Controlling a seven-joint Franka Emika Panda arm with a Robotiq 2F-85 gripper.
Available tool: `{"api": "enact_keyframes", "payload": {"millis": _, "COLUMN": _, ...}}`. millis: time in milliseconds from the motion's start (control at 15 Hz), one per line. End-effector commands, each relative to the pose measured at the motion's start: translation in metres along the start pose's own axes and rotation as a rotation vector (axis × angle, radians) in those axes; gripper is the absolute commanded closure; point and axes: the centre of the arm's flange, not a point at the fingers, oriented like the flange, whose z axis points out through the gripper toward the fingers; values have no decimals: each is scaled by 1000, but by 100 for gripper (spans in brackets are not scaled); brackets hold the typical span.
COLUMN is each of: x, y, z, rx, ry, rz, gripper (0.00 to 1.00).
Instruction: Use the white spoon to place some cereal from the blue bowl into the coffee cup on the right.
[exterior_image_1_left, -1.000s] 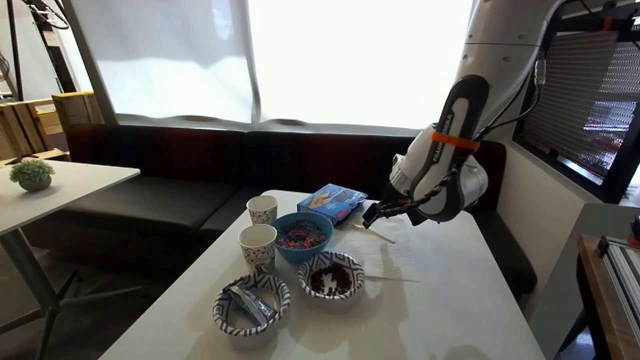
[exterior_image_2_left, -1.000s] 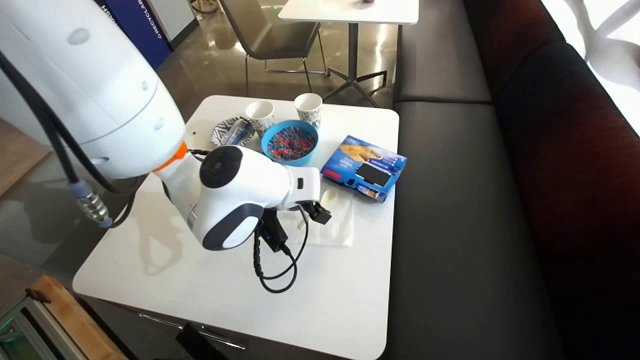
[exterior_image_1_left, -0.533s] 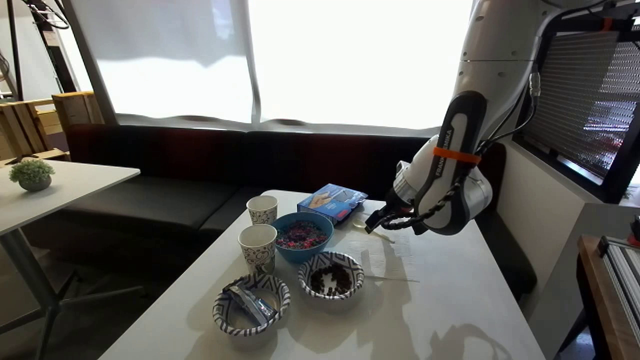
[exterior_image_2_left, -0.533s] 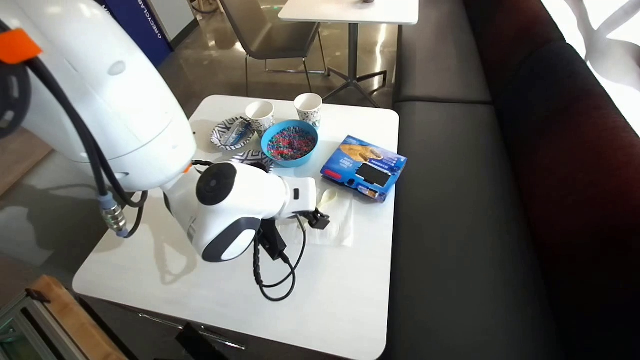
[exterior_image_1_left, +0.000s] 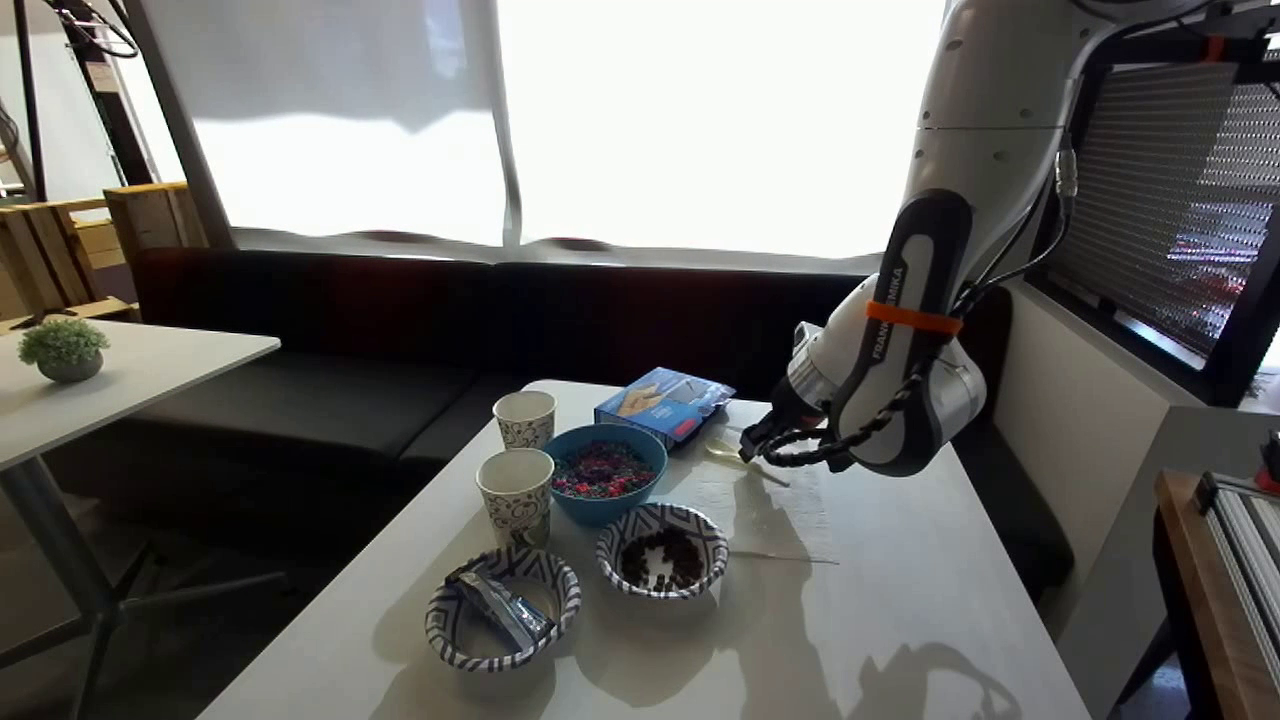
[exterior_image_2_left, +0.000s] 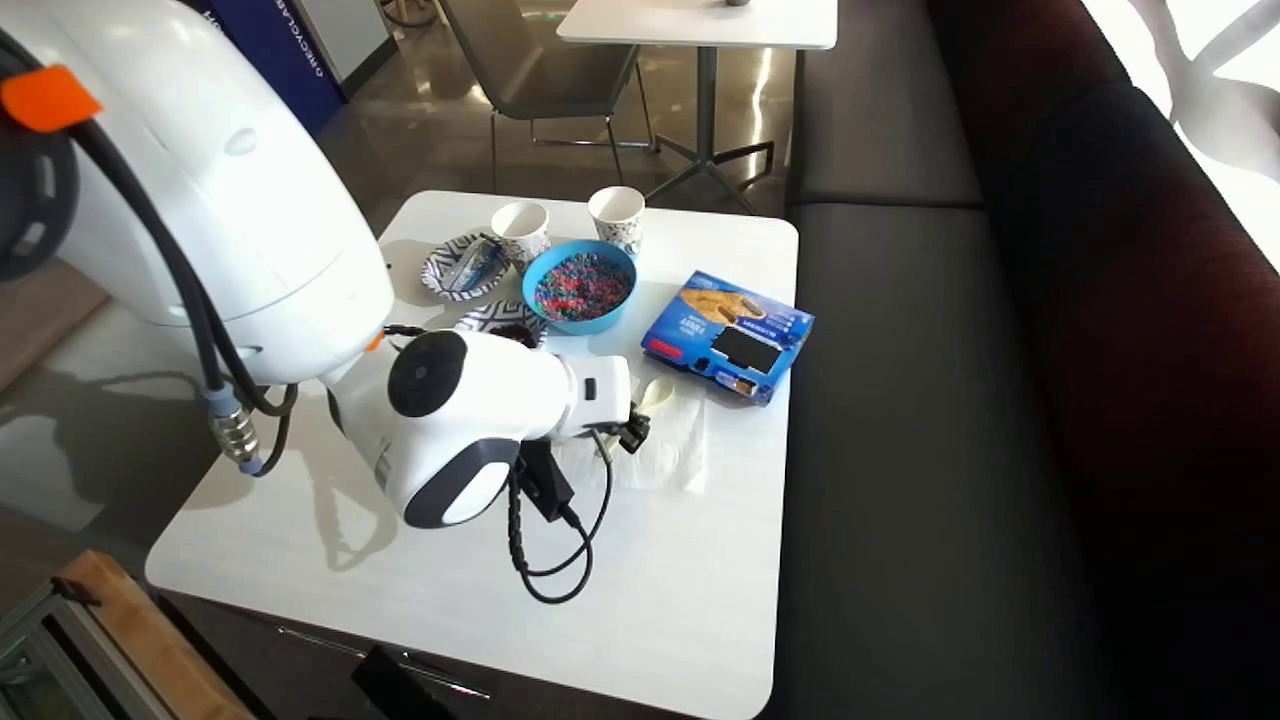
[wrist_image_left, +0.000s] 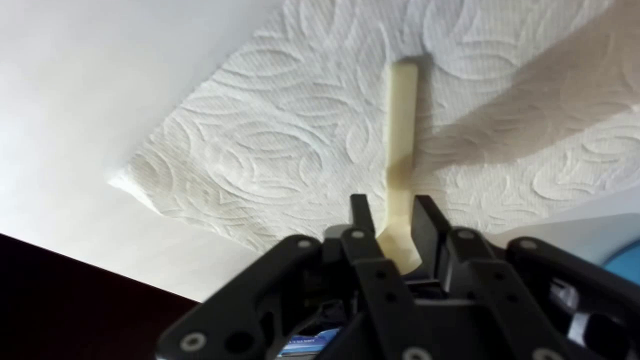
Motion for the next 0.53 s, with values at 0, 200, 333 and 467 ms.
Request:
{"api": "enact_keyframes", "payload": {"millis": 0, "x": -5, "y": -1, "z": 7, "rx": -1, "ry": 35, "rz": -8, "gripper": 69}}
{"api": "enact_keyframes", "payload": {"millis": 200, "x": -5, "y": 0, "z": 10, "rx": 0, "ry": 48, "rz": -8, "gripper": 67}}
{"api": "enact_keyframes", "payload": {"millis": 333, "x": -7, "y": 0, "z": 12, "rx": 3, "ry": 51, "rz": -9, "gripper": 66}}
{"api": "enact_keyframes", "payload": {"millis": 467, "x": -9, "y": 0, "z": 15, "rx": 7, "ry": 47, "rz": -8, "gripper": 65}}
